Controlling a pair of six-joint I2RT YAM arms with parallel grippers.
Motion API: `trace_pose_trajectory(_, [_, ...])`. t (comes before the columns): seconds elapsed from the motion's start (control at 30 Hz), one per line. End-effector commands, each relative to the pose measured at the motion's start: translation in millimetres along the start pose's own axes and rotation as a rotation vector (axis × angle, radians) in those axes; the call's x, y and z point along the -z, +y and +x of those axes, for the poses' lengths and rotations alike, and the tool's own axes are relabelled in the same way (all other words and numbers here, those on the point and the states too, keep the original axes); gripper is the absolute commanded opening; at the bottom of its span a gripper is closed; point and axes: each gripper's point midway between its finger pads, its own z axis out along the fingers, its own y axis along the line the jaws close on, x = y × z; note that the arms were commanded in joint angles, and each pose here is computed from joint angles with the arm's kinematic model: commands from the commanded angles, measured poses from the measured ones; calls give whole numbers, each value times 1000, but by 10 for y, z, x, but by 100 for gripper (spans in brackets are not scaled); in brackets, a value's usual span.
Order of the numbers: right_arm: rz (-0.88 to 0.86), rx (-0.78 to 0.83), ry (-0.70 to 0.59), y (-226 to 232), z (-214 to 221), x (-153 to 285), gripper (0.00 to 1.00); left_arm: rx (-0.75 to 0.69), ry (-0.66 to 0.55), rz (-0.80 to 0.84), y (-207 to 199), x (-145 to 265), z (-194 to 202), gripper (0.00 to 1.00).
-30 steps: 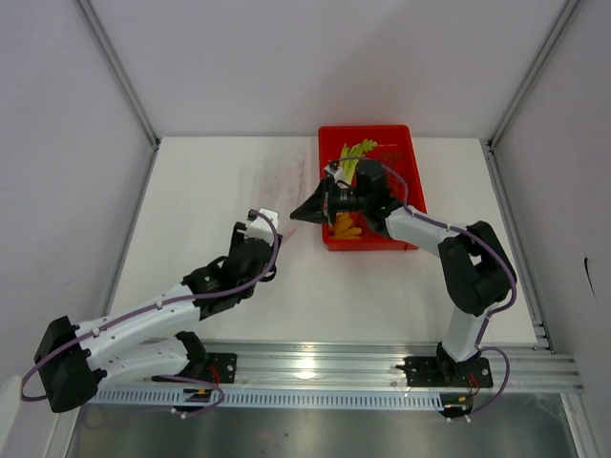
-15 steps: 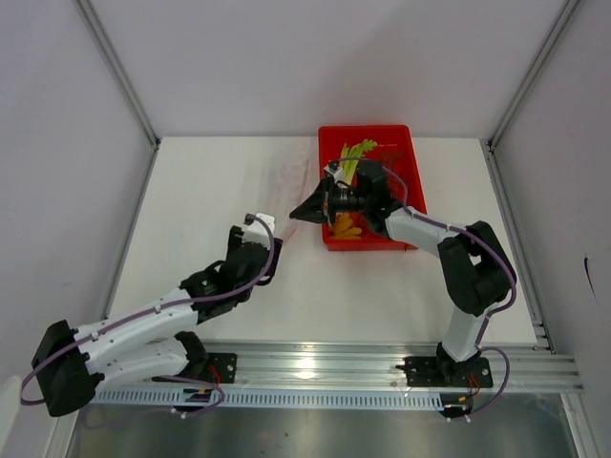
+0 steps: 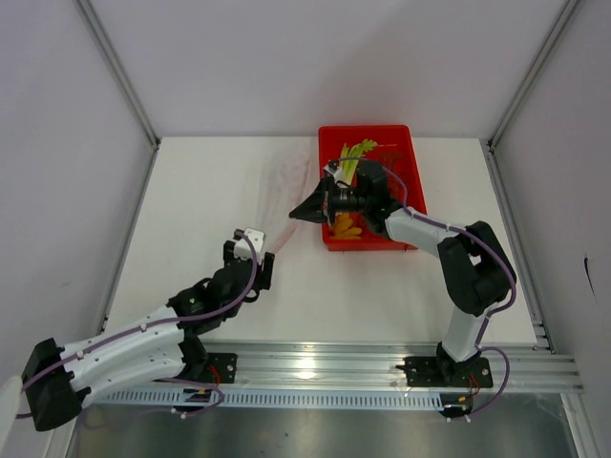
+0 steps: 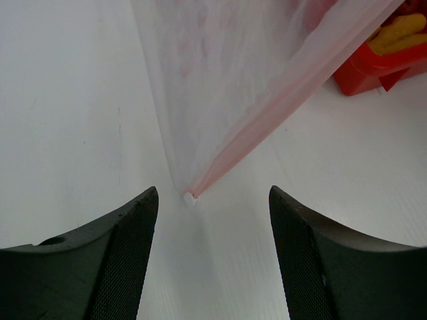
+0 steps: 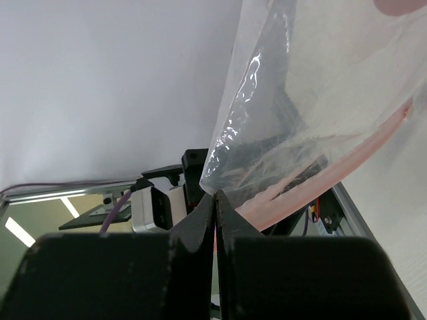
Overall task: Place the food in the zip-top bag and seal the zipper
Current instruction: Pick up the zipper food storage bag at the center of the board.
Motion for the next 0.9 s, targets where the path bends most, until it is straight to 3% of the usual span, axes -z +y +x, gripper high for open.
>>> trace_pose_trajectory(0.0, [-40, 28, 14, 84, 27, -9, 0, 41, -64, 65, -125, 13, -110, 70])
trace_pose_trajectory(0.43, [-53, 11, 29, 56, 75, -35, 0, -73, -23, -88, -27, -244, -164, 71])
trace_pose_trajectory(0.53, [-51, 14, 32, 48, 88, -44, 0, -32, -44, -103, 52, -283, -239, 69])
trace_pose_trajectory(0.77, [-44, 11, 40, 25, 125, -77, 0, -21, -38, -55, 3, -391, -299, 61])
trace_pose_trajectory(0.87, [-44, 13, 42, 27, 123, -87, 0, -33, -55, 55, -200, -413, -364, 59])
